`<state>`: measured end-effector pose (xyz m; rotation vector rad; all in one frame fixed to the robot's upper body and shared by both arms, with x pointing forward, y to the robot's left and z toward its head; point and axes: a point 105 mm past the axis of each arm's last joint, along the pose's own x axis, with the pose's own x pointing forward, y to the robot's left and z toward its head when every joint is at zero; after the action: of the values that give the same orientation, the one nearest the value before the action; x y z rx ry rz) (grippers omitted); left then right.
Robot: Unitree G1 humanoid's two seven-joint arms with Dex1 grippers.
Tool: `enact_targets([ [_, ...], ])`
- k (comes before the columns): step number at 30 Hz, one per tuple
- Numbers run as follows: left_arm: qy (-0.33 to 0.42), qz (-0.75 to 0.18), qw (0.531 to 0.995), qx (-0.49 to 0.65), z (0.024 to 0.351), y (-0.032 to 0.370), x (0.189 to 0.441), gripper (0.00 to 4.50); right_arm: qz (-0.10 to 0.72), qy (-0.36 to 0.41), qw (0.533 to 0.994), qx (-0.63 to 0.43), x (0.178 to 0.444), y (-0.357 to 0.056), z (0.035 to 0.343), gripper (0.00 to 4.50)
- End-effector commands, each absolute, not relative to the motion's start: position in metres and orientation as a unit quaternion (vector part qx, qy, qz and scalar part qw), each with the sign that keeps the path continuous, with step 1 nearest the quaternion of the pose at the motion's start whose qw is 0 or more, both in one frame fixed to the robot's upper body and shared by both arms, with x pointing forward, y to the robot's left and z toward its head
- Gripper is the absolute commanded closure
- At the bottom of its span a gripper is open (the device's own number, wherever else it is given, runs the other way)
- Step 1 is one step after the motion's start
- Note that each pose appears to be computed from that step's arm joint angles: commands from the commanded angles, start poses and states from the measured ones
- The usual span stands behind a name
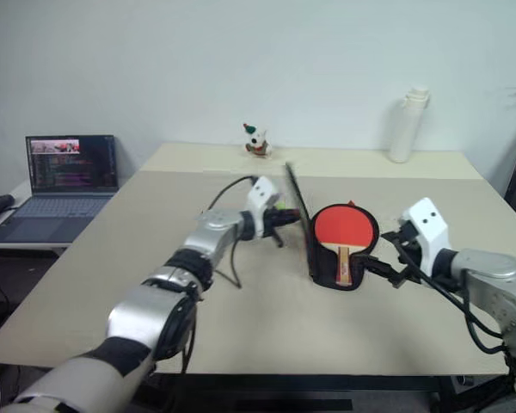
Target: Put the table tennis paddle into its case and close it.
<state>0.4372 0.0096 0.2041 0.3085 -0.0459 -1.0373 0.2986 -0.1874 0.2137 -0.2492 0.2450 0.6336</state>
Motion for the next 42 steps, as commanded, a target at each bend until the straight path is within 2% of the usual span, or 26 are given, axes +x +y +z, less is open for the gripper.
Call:
enact_targets([
  [1, -0.056, -0.515, 0.84, 0.16, 0.226, -0.017, 0.431, 4.44, 0.291, 0.096, 0.942, -0.138, 0.294, -0.195, 0.228, 0.1],
  [4, -0.058, -0.519, 0.838, 0.157, 0.227, -0.032, 0.427, 4.44, 0.282, 0.095, 0.945, -0.138, 0.293, -0.198, 0.229, 0.1],
  [9, -0.063, -0.515, 0.842, 0.149, 0.229, -0.03, 0.428, 4.44, 0.243, 0.083, 0.958, -0.124, 0.304, -0.206, 0.232, 0.1],
  [11, -0.064, -0.513, 0.842, 0.151, 0.227, -0.024, 0.43, 4.44, 0.239, 0.085, 0.96, -0.122, 0.307, -0.206, 0.23, 0.1],
  [15, -0.069, -0.505, 0.85, 0.128, 0.226, 0.016, 0.434, 4.48, 0.224, 0.099, 0.966, -0.087, 0.328, -0.203, 0.215, 0.05],
  [21, -0.081, -0.565, 0.817, 0.084, 0.22, 0.069, 0.405, 4.48, 0.218, 0.124, 0.967, -0.047, 0.356, -0.192, 0.193, 0.05],
  [28, -0.071, -0.531, 0.842, 0.07, 0.217, 0.114, 0.375, 4.48, 0.193, 0.154, 0.969, 0.017, 0.387, -0.184, 0.163, 0.05],
  [34, -0.062, -0.504, 0.859, 0.068, 0.213, 0.124, 0.364, 4.48, 0.173, 0.178, 0.968, 0.036, 0.401, -0.182, 0.138, 0.05],
  [42, -0.057, -0.504, 0.859, 0.073, 0.211, 0.122, 0.361, 4.48, 0.188, 0.216, 0.958, 0.03, 0.403, -0.17, 0.112, 0.05],
])
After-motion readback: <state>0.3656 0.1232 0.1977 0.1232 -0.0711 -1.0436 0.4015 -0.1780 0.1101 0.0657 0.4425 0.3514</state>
